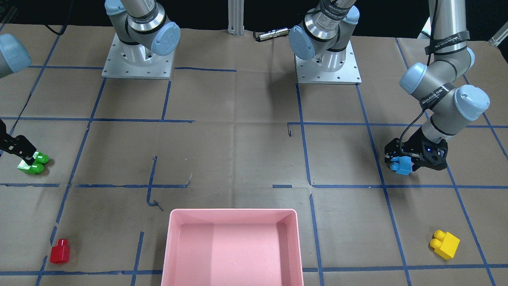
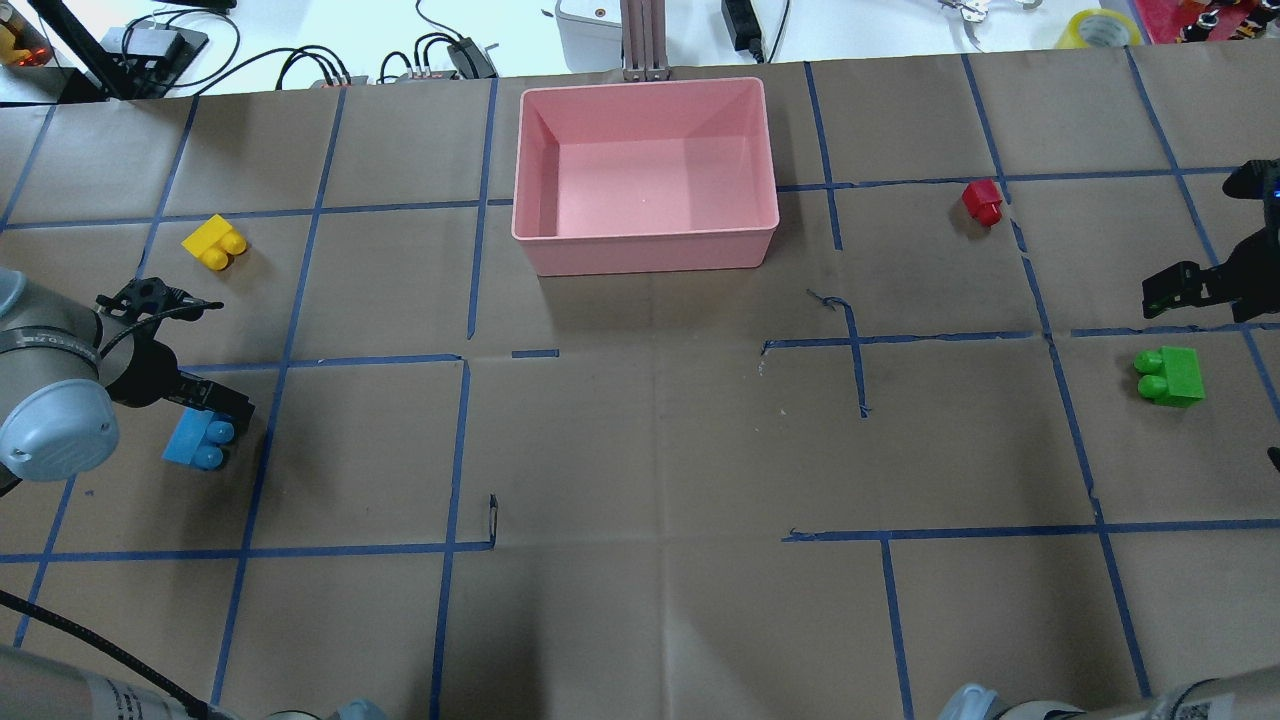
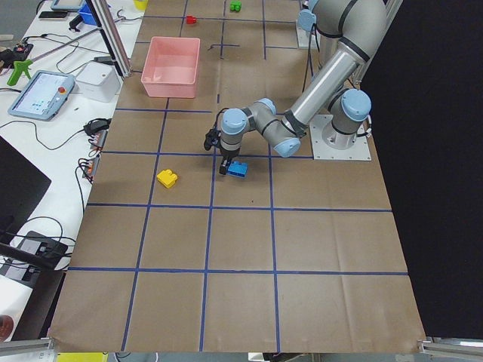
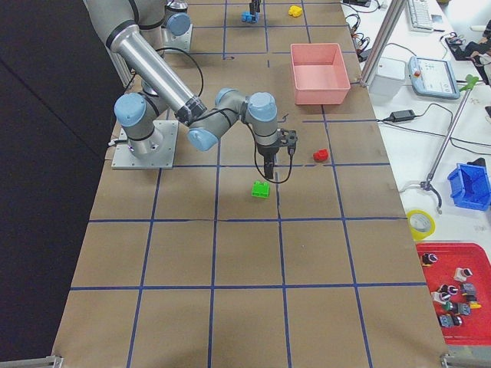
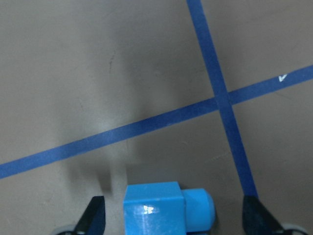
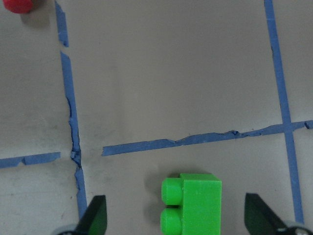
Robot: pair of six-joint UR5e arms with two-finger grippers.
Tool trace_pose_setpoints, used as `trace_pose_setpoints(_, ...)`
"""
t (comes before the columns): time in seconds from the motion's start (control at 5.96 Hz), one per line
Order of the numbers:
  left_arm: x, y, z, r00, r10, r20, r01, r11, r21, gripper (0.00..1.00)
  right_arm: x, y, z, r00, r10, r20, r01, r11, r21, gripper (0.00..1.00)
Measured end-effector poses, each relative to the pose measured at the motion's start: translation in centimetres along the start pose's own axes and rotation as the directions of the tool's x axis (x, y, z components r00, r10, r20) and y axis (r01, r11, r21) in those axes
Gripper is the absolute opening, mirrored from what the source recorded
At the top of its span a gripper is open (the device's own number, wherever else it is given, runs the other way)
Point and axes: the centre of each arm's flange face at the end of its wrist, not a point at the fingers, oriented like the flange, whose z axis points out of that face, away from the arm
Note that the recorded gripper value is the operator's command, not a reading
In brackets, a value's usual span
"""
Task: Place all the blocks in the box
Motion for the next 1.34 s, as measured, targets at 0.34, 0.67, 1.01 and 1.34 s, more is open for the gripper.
trace_pose_setpoints(0.34, -0.1, 1.2, 0.3, 1.0, 0.002, 0.03, 0.0, 0.998, -0.059, 0.91, 0.6, 0.0, 2.4, 1.0, 0.006, 0.001, -0.006, 1.0, -0.014, 0.99)
trace_pose_setpoints(0.67, -0.1, 1.3, 0.2, 0.999, 0.004, 0.036, -0.001, 0.998, -0.066, 0.9, 0.7, 1.0, 4.5, 1.0, 0.013, 0.015, -0.012, 0.999, -0.051, 0.99)
trace_pose_setpoints(1.01, 0.0, 1.1, 0.2, 0.999, 0.004, 0.033, -0.002, 0.999, -0.055, 0.75, 1.3, 1.7, 5.5, 1.0, 0.025, 0.014, -0.024, 0.997, -0.076, 0.99)
trace_pose_setpoints(1.34, 0.1, 1.0, 0.2, 1.0, 0.003, 0.029, -0.002, 0.999, -0.048, 0.48, 1.4, 2.1, 6.2, 1.0, 0.03, 0.009, -0.029, 0.995, -0.096, 0.96)
